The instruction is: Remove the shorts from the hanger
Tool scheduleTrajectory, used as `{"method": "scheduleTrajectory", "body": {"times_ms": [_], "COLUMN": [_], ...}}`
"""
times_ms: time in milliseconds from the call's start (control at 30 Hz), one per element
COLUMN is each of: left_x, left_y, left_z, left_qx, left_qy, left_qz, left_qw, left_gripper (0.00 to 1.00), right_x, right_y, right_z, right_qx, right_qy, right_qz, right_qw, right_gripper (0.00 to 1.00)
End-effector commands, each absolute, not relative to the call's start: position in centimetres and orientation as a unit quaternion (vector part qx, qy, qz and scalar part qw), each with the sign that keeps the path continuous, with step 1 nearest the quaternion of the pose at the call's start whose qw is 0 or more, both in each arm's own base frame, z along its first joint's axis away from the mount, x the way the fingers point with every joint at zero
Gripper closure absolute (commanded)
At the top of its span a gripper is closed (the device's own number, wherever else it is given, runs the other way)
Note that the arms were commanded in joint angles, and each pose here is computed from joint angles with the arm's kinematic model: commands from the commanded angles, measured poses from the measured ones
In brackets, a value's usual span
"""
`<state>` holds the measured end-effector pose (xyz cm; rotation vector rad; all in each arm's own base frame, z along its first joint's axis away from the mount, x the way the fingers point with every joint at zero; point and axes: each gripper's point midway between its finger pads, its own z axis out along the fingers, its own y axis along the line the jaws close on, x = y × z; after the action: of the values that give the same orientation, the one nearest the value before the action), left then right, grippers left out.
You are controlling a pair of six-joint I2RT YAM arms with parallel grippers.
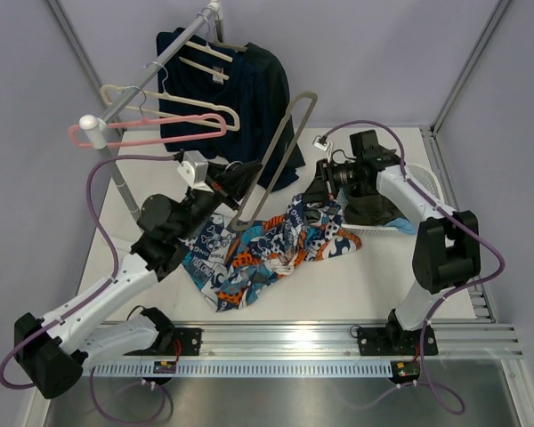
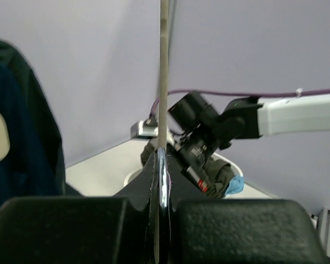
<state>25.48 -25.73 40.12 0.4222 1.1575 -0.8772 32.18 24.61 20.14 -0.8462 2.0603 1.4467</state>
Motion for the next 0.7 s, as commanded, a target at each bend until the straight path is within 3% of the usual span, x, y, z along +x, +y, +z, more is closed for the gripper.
{"method": "scheduleTrajectory", "body": {"times_ms": [0,33,133,267,500,667], "left_x": [23.6,23.3,22.1,20.0,17.5,17.4], "left_y": [-26.2,-26.9,-27.6,-26.4,-23.7,-23.7], "left_z": [46.6,45.6,42.1,36.9,29.9,26.7], "left_qx": [0.220,0.246,0.300,0.347,0.374,0.398], "left_qy": [0.445,0.461,0.507,0.572,0.653,0.681], "left_qz": [-0.429,-0.433,-0.429,-0.403,-0.364,-0.350], "left_qw": [0.755,0.735,0.685,0.624,0.549,0.506], "left_gripper": [1.00,1.00,1.00,1.00,1.00,1.00], "right_x": [32.4,32.9,33.5,33.7,32.2,26.4], "right_y": [23.6,23.2,20.4,14.2,12.8,17.8], "right_z": [21.6,23.3,26.5,30.3,34.4,33.4], "right_qx": [-0.342,-0.360,-0.391,-0.431,-0.512,-0.600], "right_qy": [0.748,0.736,0.721,0.689,0.623,0.568], "right_qz": [0.501,0.496,0.474,0.439,0.388,0.395], "right_qw": [0.270,0.288,0.319,0.384,0.446,0.402], "right_gripper": [0.90,0.76,0.54,0.34,0.17,0.16]}}
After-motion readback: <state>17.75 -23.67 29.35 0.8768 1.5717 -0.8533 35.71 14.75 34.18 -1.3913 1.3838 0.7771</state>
